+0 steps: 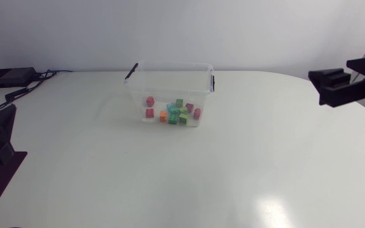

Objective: Place the duplo bricks in the container

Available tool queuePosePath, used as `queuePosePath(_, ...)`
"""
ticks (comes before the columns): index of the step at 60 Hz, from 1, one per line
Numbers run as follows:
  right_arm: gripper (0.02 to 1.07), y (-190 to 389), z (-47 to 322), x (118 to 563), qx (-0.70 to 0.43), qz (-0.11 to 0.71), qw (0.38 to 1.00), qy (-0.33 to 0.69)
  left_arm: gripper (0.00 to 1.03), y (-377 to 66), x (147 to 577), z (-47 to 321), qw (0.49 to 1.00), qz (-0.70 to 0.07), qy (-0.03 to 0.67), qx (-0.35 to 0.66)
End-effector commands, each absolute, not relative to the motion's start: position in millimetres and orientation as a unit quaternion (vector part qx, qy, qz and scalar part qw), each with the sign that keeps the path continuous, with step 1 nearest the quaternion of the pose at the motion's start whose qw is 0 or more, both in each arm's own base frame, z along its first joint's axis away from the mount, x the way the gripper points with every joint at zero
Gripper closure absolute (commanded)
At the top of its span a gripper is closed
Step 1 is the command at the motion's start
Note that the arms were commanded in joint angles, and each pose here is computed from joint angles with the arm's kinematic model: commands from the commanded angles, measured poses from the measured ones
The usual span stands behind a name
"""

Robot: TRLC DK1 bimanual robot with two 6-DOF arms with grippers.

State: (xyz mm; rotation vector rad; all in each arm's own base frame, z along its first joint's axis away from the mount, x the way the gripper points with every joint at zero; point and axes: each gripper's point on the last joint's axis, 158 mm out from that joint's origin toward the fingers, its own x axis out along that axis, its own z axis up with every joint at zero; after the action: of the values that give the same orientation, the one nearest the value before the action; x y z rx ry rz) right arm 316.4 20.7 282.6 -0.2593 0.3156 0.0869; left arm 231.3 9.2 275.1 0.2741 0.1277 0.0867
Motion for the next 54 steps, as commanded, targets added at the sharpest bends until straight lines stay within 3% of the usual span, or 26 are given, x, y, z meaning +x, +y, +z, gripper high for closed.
queuePosePath(1, 0.06, 10, 270, 309, -0.142, 0.027, 0.978, 0.153, 0.05, 17, 227, 259, 0.984, 0.058, 0.070, 0.150)
queuePosePath(31, 0.06, -8, 234, 268, -0.157, -0.005, 0.981, 0.110, 0.06, 28, 219, 232, 0.982, 0.083, 0.037, 0.163)
queuePosePath(54, 0.06, -6, 202, 259, -0.096, -0.008, 0.992, 0.078, 0.06, 14, 237, 201, 0.993, 0.048, 0.031, 0.100)
